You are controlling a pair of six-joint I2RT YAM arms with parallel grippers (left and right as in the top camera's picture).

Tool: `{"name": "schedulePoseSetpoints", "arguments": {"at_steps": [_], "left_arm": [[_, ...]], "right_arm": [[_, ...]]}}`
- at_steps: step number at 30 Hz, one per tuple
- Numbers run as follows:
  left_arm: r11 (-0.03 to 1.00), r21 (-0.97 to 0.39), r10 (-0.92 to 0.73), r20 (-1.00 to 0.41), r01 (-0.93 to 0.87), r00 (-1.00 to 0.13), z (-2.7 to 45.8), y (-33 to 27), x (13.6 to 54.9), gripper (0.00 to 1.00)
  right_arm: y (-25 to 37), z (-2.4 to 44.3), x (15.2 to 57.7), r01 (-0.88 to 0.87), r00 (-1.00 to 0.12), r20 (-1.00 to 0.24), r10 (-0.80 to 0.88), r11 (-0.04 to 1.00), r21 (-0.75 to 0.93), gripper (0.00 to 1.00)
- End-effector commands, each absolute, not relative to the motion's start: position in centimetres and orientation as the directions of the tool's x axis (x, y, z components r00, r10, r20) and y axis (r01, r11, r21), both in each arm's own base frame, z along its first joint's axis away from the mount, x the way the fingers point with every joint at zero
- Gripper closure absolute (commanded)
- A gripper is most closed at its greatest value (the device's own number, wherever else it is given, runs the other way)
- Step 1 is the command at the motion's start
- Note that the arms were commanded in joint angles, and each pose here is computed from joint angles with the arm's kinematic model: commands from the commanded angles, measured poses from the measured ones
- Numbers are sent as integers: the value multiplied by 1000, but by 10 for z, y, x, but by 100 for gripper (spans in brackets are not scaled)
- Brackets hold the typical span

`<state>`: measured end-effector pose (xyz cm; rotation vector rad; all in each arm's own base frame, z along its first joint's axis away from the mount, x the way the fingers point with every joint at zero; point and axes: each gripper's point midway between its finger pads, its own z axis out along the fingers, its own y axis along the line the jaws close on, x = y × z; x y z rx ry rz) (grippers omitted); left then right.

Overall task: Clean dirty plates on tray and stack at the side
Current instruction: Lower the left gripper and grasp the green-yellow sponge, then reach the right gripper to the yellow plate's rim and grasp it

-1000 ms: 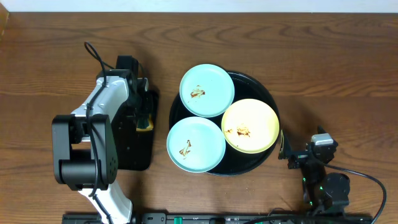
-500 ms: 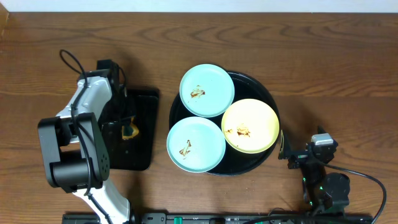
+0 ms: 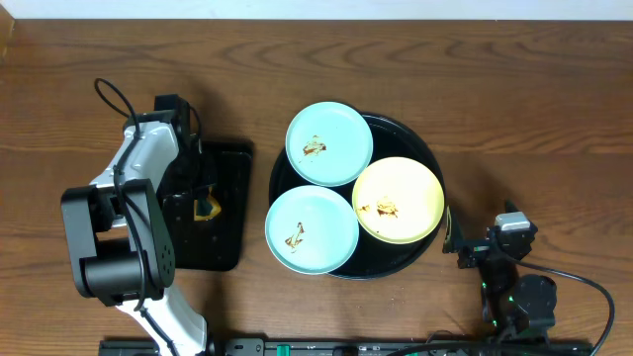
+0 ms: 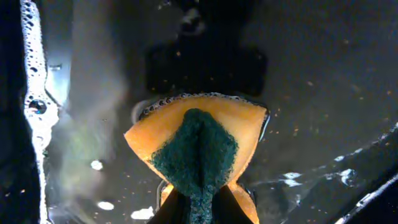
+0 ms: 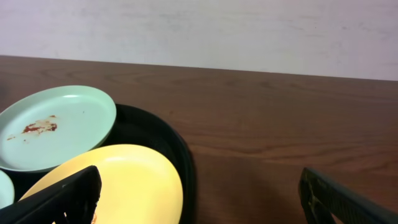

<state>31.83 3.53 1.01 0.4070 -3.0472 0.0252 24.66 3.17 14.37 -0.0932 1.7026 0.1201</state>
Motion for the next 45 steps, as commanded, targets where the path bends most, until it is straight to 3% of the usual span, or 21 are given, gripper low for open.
{"name": "schedulePoseSetpoints", "arguments": {"at_steps": [1, 34, 40, 43, 45], "left_arm": [[963, -26, -264, 83, -267, -961, 7, 31, 320, 92], [962, -30, -268, 58, -270, -962, 6, 32, 326, 93], [962, -30, -268, 58, -270, -962, 6, 31, 326, 92], [962, -30, -268, 58, -270, -962, 6, 32, 326, 93], [962, -30, -268, 57, -270, -962, 6, 32, 327, 93]], "right_arm": [[35, 143, 246, -145, -135, -991, 5, 989, 25, 1], [34, 146, 246, -141, -122, -993, 6, 990, 23, 1], [45, 190, 244, -204, 22, -999, -45, 978, -49, 1], [46, 208, 240, -215, 16, -999, -45, 975, -47, 1], [46, 213, 237, -221, -46, -998, -48, 975, -37, 1]]}}
